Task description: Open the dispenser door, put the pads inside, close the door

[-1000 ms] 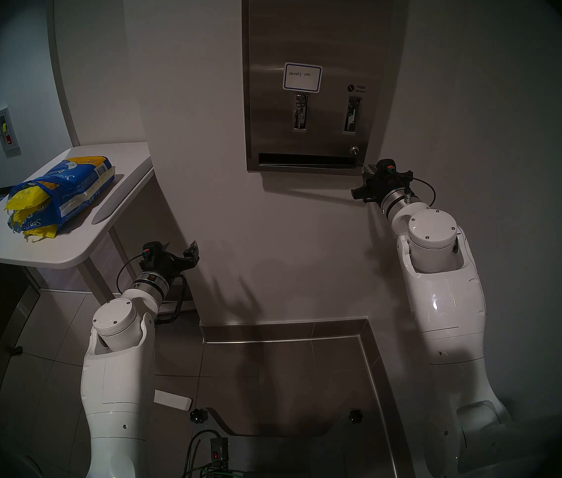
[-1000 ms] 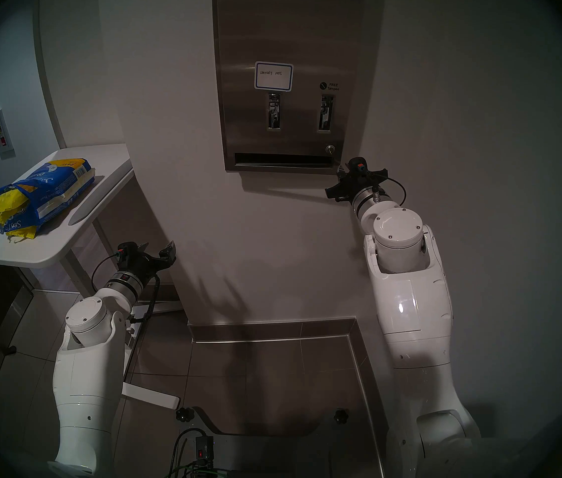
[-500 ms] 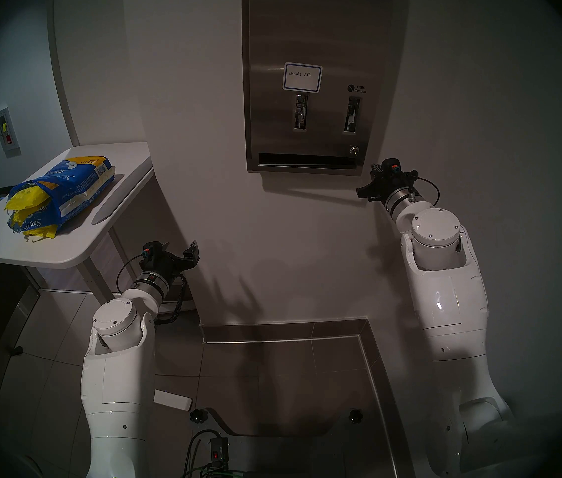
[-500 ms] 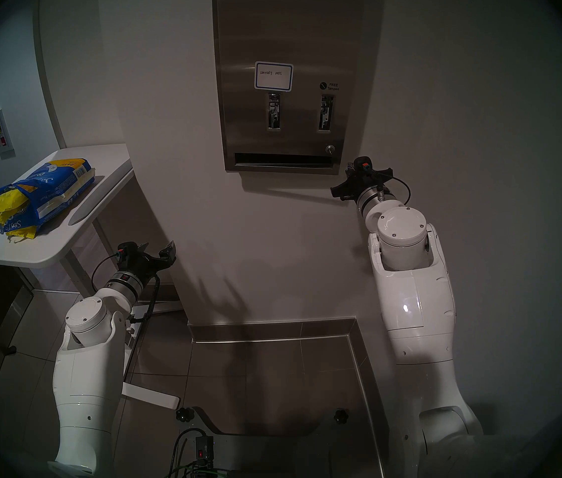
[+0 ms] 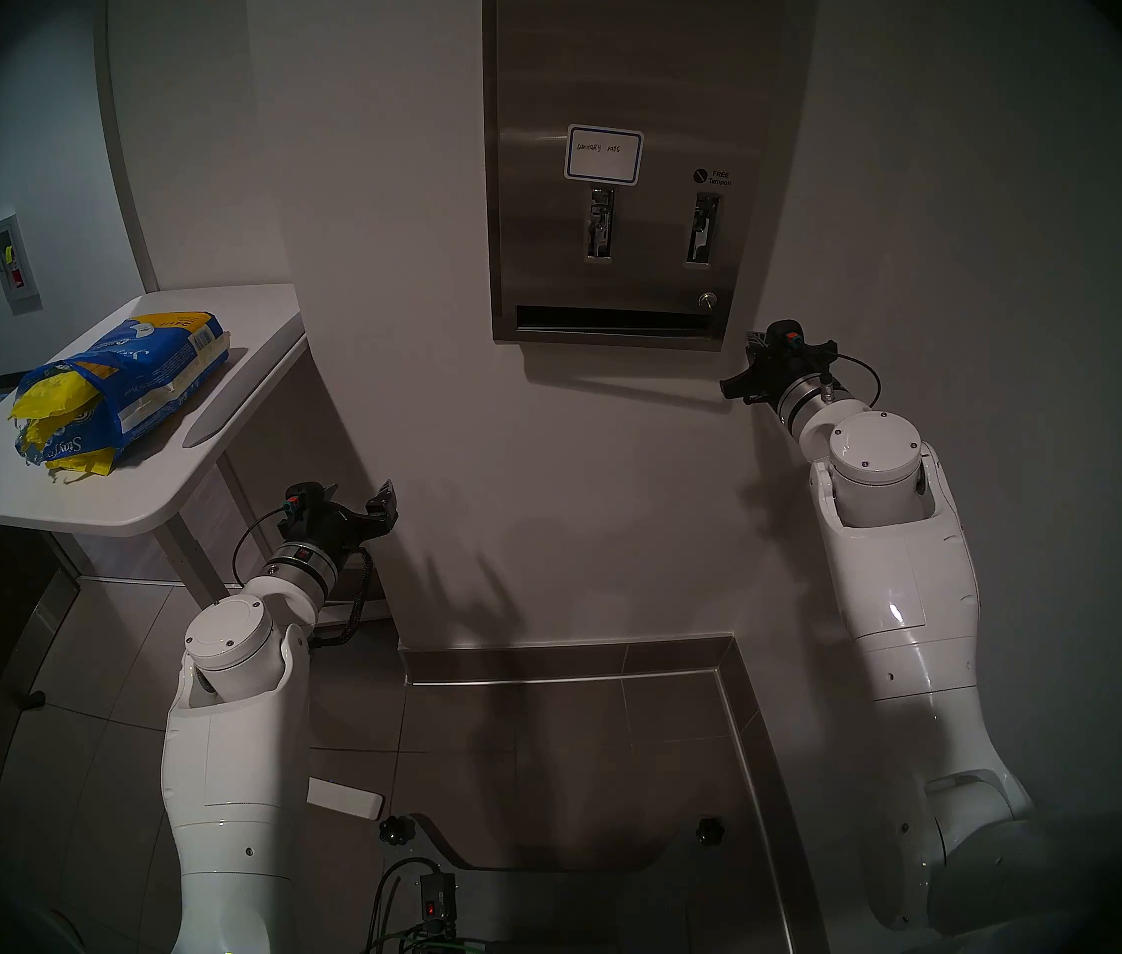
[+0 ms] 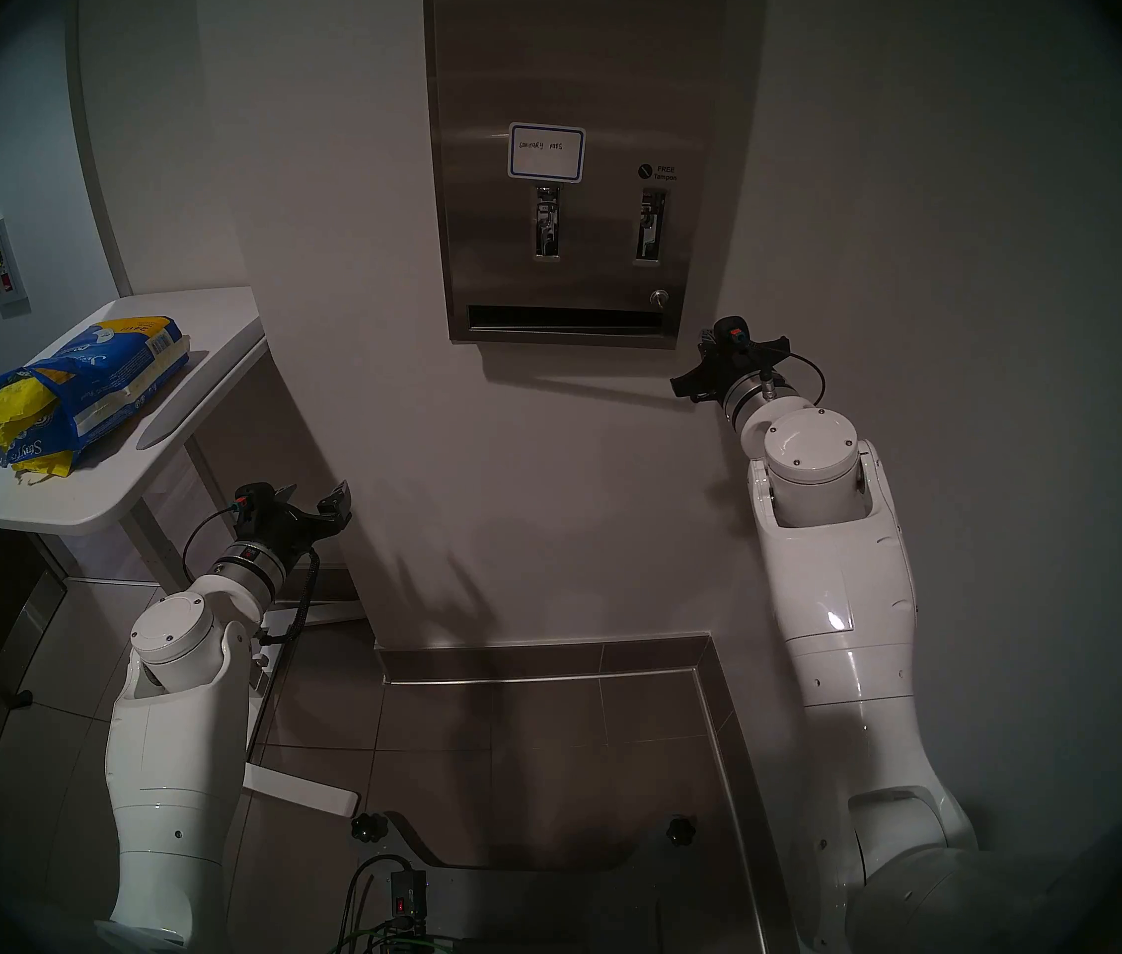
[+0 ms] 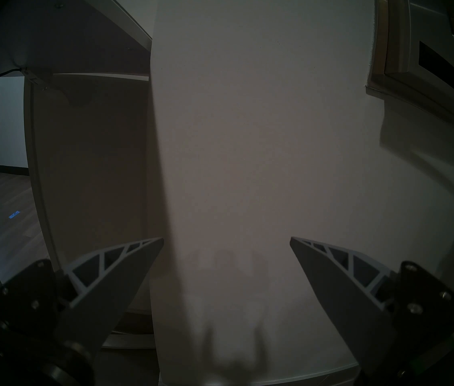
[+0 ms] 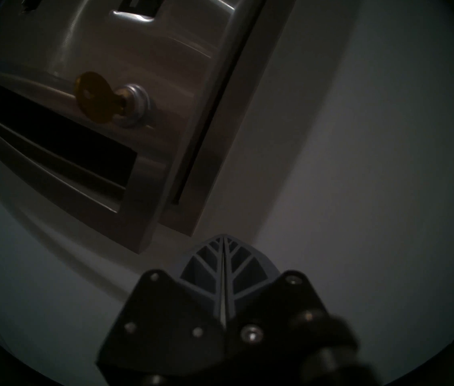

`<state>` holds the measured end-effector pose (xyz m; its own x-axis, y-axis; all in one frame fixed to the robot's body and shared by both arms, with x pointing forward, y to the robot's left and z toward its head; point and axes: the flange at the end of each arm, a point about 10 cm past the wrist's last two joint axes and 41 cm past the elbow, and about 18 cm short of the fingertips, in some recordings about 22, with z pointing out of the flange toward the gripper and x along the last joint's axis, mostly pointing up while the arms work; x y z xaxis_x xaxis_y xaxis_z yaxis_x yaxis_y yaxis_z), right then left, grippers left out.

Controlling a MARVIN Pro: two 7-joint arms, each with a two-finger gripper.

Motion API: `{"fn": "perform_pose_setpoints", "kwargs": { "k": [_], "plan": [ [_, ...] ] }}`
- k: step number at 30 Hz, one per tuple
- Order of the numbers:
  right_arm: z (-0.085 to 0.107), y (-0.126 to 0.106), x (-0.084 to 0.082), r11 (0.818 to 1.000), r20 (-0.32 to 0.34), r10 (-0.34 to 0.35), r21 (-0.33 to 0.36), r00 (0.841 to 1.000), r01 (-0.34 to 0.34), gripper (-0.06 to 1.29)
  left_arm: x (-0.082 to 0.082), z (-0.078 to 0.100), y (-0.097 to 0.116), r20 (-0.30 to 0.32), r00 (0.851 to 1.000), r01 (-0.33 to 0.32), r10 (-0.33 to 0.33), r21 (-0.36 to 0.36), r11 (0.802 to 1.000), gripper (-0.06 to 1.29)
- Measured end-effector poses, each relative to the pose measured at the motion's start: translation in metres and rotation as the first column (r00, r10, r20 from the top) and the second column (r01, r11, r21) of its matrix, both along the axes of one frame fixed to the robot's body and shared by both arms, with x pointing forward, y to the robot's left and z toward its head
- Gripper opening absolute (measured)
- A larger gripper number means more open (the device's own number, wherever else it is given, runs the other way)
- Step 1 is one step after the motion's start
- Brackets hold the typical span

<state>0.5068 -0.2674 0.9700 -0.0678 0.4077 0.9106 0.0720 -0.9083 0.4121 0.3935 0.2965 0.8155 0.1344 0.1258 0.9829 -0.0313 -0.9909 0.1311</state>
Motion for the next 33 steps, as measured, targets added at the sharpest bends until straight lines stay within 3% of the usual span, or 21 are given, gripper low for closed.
{"fn": "perform_pose_setpoints", "kwargs": {
  "k": [15,33],
  "plan": [
    [0.000,-0.021,0.018,0.998,-0.012,0.046,0.046,0.999,-0.045,-0.04,0.000,0.000,0.000,0.000,1.000,0.000,0.000,0.000,1.000,1.23],
    [0.005,-0.011,0.039,0.988,-0.012,0.151,0.027,0.988,-0.151,-0.04,0.000,0.000,0.000,0.000,1.000,0.000,0.000,0.000,1.000,1.23]
  ]
}}
